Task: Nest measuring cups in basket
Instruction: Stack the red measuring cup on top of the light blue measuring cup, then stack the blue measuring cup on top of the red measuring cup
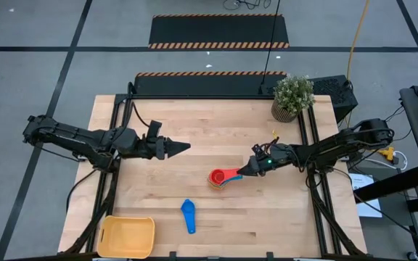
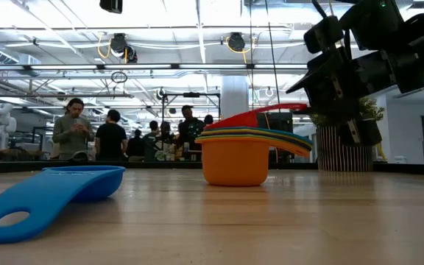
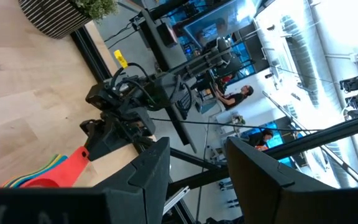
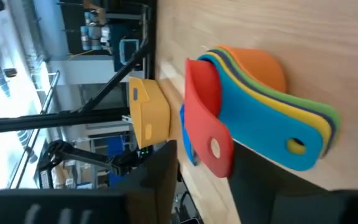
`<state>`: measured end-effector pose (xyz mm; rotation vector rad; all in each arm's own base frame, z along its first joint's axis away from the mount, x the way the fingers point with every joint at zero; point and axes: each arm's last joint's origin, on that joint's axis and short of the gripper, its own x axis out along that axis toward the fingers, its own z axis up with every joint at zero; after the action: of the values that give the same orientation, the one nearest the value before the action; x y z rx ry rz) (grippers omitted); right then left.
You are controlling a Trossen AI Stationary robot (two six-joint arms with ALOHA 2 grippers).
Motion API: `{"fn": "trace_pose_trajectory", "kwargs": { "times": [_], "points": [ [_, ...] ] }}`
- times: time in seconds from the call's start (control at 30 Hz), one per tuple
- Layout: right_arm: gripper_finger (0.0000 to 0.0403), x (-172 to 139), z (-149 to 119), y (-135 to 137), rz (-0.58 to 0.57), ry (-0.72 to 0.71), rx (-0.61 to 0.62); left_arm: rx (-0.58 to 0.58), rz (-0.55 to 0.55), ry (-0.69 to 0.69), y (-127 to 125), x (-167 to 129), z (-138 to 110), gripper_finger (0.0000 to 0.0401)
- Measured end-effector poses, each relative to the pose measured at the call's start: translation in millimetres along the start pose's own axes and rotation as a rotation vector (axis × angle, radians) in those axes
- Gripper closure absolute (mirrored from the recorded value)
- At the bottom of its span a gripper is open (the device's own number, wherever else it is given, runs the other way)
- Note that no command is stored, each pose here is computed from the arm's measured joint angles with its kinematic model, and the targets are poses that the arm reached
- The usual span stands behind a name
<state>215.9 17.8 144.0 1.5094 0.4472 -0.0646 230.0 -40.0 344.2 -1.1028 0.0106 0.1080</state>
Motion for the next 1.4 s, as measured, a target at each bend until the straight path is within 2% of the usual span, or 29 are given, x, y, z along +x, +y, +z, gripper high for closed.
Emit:
{"fn": "trace_pose_trajectory", "kwargs": {
  "times": [0.2, 0.43, 0.8, 1.0, 1.17, 1.3, 1.4],
  "points": [
    [0.0244, -3, -1, -1, -0.060, 0.004, 0.022, 0.000, 0.000, 0.000, 0, 0, 0, 0.0242],
    [0.0241, -5, 0, 18, -0.114, 0.000, -0.038, 0.002, 0.008, 0.004, 1, 0, 0, 0.0242],
    [0.0241, -16, 0, 44, -0.326, 0.059, -0.154, -0.001, 0.014, 0.019, 2, 0, -1, 0.0242],
    [0.0241, -25, -1, 57, -0.408, 0.089, -0.209, -0.013, -0.001, 0.085, 1, -1, -7, 0.0242],
    [0.0241, -36, -2, 78, -0.410, 0.101, -0.258, -0.048, 0.024, 0.152, 1, -4, -16, 0.0242],
    [0.0241, -46, -3, 94, -0.442, 0.121, -0.287, -0.126, 0.037, 0.267, 2, -7, -27, 0.0242],
    [0.0241, -51, -4, 106, -0.452, 0.139, -0.309, -0.136, 0.031, 0.365, 2, -7, -36, 0.0242]
  ]
}}
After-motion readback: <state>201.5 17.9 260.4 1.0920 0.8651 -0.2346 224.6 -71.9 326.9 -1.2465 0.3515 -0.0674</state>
